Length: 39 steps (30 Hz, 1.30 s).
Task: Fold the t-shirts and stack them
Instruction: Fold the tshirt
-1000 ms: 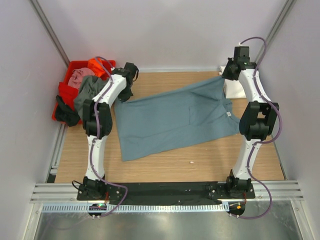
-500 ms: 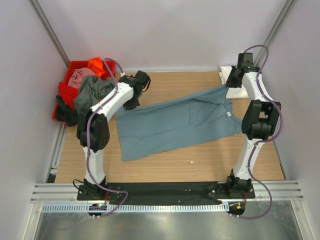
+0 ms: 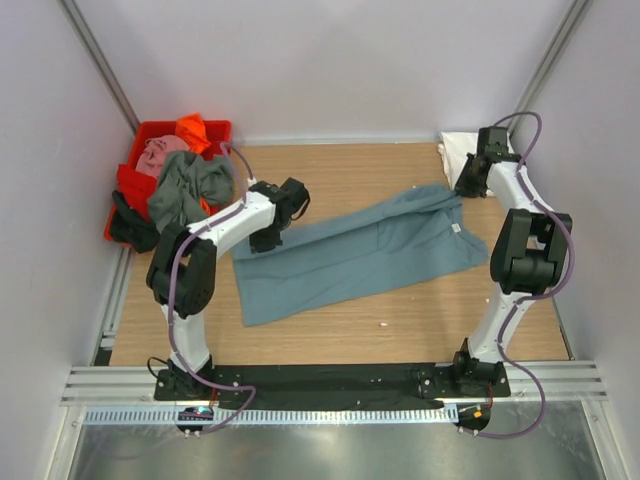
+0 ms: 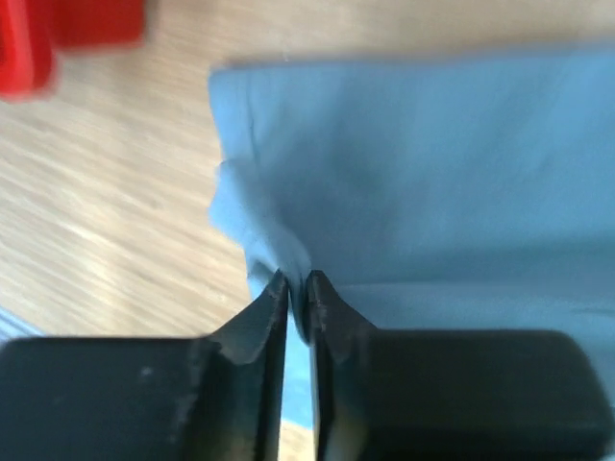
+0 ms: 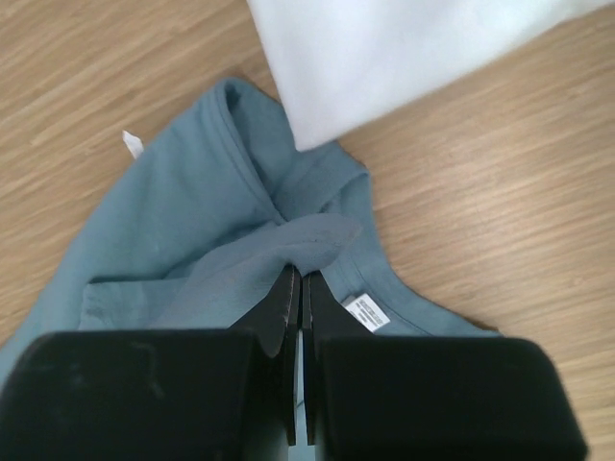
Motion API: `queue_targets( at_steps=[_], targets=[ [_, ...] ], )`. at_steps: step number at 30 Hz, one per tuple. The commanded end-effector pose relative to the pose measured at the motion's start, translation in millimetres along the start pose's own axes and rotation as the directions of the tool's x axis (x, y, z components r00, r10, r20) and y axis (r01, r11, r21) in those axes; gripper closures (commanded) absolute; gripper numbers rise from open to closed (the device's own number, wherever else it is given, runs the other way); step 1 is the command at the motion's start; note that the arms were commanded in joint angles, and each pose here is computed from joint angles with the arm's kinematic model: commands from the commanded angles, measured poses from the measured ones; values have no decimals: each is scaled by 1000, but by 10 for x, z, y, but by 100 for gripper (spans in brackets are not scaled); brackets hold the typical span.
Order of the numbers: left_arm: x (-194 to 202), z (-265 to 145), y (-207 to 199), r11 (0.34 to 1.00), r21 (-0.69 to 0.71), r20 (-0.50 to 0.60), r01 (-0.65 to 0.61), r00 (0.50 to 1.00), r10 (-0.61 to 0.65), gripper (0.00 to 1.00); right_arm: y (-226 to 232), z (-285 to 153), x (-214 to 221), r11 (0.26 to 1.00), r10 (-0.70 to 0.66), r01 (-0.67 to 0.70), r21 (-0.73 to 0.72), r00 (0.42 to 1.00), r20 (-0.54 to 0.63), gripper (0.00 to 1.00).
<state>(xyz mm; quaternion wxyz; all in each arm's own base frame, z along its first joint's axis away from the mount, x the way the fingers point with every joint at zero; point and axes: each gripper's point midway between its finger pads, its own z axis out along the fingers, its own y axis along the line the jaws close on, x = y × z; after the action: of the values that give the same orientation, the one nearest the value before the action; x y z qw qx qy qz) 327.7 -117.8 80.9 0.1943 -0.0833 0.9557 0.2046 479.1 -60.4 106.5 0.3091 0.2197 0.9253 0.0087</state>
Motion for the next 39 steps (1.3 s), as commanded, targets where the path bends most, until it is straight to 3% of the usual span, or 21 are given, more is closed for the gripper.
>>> queue_targets(
  at_steps=[1,5,7,9,10,11,12,14,17,22,24,31,39],
  targets=[
    [233,-65,49,1000,10,-19,12,1000,-12,84,-172,-164,-148,998,43,-46,35,994,101,99],
    [440,-265,165,996,80,-33,25,999,-23,41,-311,-72,85,996,47,-52,68,997,67,99],
    [342,-430,248,993,106,6,43,999,-44,33,-321,-33,84,996,57,-61,64,996,62,99],
    [217,-610,359,990,128,62,53,996,-62,27,-293,-43,68,996,61,-64,59,997,48,90],
    [130,-682,368,988,140,87,64,993,-76,26,-303,-40,62,996,65,-68,65,997,44,82],
    [72,-708,365,987,148,107,68,991,-84,27,-292,-75,25,996,67,-70,62,996,51,63],
    [21,-691,355,988,140,123,66,989,-83,28,-319,-101,56,994,69,-72,78,997,39,52],
    [-57,-647,309,989,132,134,60,988,-78,31,-408,-249,59,990,73,-80,119,995,64,41],
    [-113,-465,88,989,143,124,37,991,-55,35,-467,-556,159,988,89,-102,118,990,112,37],
    [-4,-67,-314,984,176,57,4,998,-14,39,-143,-821,571,982,178,-168,-90,976,126,28],
    [27,52,-410,985,174,38,0,999,-7,41,22,-750,825,973,181,-169,-159,981,66,28],
    [391,359,-474,988,155,-51,-10,999,18,48,134,-284,1395,965,191,-209,-158,974,-121,30],
    [1067,292,-395,978,207,-135,-4,990,33,51,436,240,1455,976,133,-162,-142,972,-193,33]
  ],
)
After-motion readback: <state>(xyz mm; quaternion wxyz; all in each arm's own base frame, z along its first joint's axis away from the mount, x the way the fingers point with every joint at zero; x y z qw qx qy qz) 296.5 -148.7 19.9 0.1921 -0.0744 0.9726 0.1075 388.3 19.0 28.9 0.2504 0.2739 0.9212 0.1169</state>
